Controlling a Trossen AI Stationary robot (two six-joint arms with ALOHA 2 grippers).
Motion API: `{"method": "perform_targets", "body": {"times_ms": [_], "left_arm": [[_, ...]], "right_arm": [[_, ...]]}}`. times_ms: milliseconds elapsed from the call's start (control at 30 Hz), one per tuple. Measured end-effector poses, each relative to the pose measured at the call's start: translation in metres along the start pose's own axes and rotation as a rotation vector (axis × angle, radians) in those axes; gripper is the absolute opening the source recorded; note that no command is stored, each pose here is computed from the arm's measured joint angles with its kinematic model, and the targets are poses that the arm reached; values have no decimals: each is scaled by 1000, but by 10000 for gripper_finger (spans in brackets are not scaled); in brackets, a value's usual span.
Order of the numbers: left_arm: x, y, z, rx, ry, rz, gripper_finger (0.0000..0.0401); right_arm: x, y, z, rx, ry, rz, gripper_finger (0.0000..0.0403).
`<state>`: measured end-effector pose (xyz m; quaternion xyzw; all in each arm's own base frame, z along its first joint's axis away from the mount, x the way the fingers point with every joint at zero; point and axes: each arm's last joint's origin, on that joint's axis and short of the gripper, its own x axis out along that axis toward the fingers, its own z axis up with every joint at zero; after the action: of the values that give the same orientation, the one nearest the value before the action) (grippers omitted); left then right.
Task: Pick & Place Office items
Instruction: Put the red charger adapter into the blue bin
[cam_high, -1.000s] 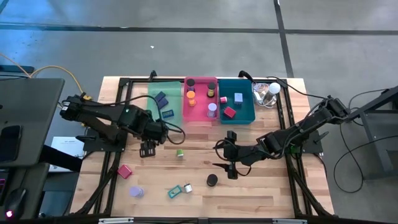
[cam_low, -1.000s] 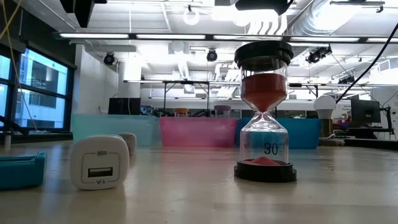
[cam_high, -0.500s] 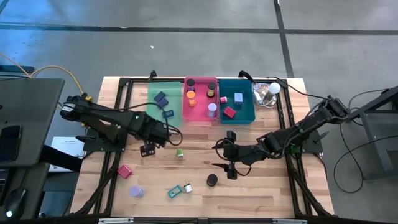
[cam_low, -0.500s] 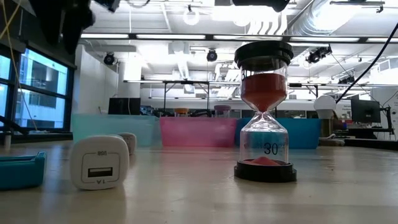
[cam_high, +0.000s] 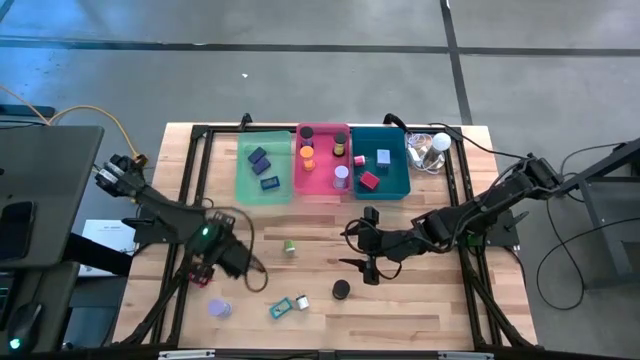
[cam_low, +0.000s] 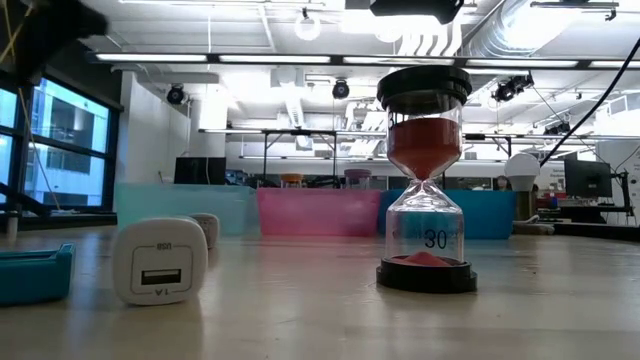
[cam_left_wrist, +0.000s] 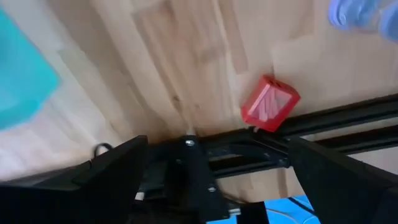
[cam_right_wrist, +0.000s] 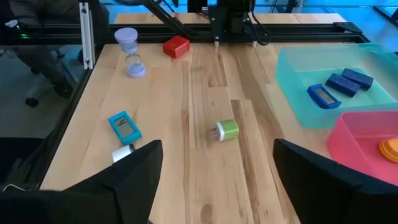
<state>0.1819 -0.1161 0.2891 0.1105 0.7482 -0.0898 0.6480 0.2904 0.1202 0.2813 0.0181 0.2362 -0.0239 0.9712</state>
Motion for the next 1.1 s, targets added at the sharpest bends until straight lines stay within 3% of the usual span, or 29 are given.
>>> {"method": "perform_targets", "body": {"times_ms": [200, 400, 633, 800, 1100], "left_arm": [[21, -24, -5, -9, 4, 12, 379], [33, -40, -2, -74, -44, -80, 379], [58, -49, -7, -81, 8, -124, 379], [84, -54, -11, -106, 74, -223, 379], [92, -54, -13, -120, 80, -180, 379]], "right_arm": [[0, 0, 0, 0, 1, 0, 294], [0, 0, 0, 1, -2, 0, 294], [0, 0, 0, 1, -3, 1, 294], [0, 0, 0, 1, -3, 1, 294], [0, 0, 0, 1, -4, 1, 294]]}}
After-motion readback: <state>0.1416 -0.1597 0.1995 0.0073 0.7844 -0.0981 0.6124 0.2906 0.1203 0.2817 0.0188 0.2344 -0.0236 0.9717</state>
